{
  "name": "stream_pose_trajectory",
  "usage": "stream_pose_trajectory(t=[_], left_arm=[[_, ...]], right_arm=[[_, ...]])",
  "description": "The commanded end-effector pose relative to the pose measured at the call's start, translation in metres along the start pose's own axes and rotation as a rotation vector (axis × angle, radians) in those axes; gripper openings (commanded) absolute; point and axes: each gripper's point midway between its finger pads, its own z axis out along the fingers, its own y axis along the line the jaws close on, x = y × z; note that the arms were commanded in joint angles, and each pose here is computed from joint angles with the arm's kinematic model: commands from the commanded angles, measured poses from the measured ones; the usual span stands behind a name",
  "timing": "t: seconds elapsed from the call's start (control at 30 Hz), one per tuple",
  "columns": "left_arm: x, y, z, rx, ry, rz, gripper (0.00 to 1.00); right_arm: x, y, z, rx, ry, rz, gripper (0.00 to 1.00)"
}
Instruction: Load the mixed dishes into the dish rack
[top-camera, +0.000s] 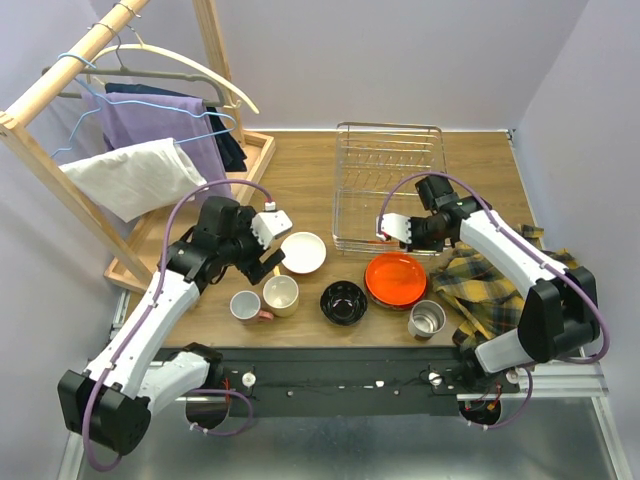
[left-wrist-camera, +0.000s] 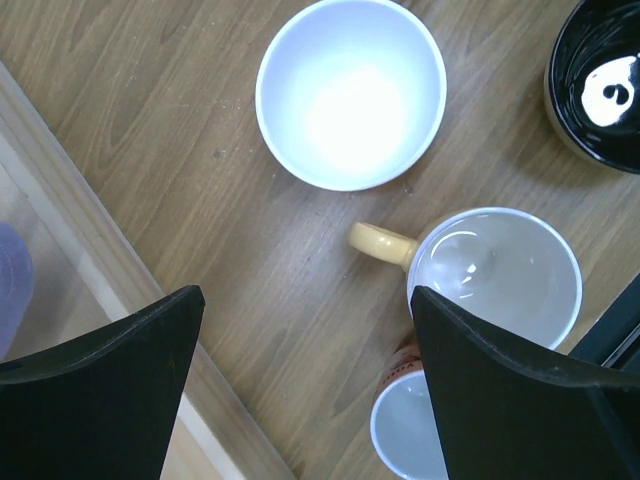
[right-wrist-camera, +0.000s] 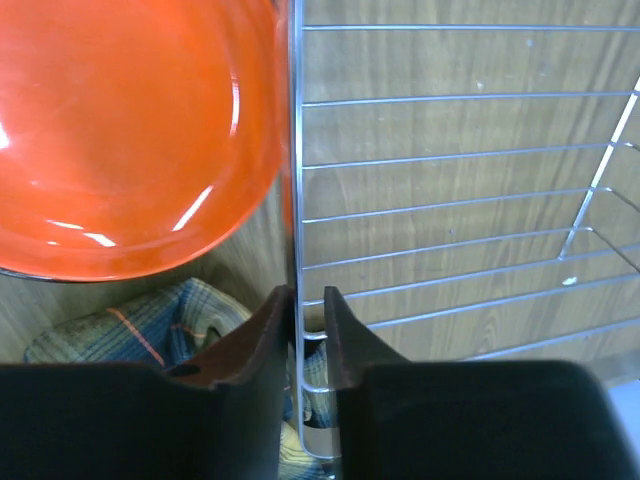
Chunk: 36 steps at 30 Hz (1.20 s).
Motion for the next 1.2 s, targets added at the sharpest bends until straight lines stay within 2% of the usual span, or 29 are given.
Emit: stream_pose_trajectory(t=[0.0,0.07,0.1,0.3,0.43,0.6,0.7,0.8,0.93,1.03,1.17], left_arm=[[-0.005,0.002,-0.01,-0.014,0.041,0.095,0.94],[-0.012,0.003,-0.011,-0.012,0.037,0.099,0.94],[-0.013,0.001,-0.012,-0.009,0.041,0.096,0.94],[-0.028,0.001,-0.013,-0.024,0.038,0.085,0.95],[-0.036,0.001,-0.011,-0.027,0.025,0.07,0.96],[-0.053,0.005,-0.005,-0.04,-0.026,0.021,0.99],[-0.058,0.021,0.0,-0.133,-0.005,-0.071,0.99],[-0.061,0.037,0.002,-0.215,0.024,-0.148,0.98],[-0.062,0.048,0.003,-0.268,0.043,-0.164,0.94],[-0.062,0.05,0.003,-0.28,0.034,-0.142,0.94],[-0.053,0.055,0.004,-0.311,0.048,-0.099,0.94]], right_arm=[[-0.009,-0.038,-0.025,0.149,-0.007,0.064,0.39],[-0.02,-0.04,-0.036,0.157,-0.058,0.13,0.46],[-0.024,-0.041,-0.043,0.174,-0.082,0.155,0.56],[-0.036,-0.031,-0.062,0.189,-0.162,0.322,0.68],[-0.038,-0.018,-0.081,0.183,-0.178,0.352,0.69],[-0.028,0.041,-0.113,0.015,-0.131,0.319,0.68],[-0.022,0.078,-0.126,-0.07,-0.116,0.326,0.66],[-0.022,0.104,-0.12,-0.14,-0.129,0.398,0.64],[-0.031,0.125,-0.107,-0.261,-0.159,0.475,0.63],[-0.027,0.136,-0.096,-0.336,-0.125,0.46,0.62],[-0.028,0.135,-0.086,-0.377,-0.146,0.312,0.6]])
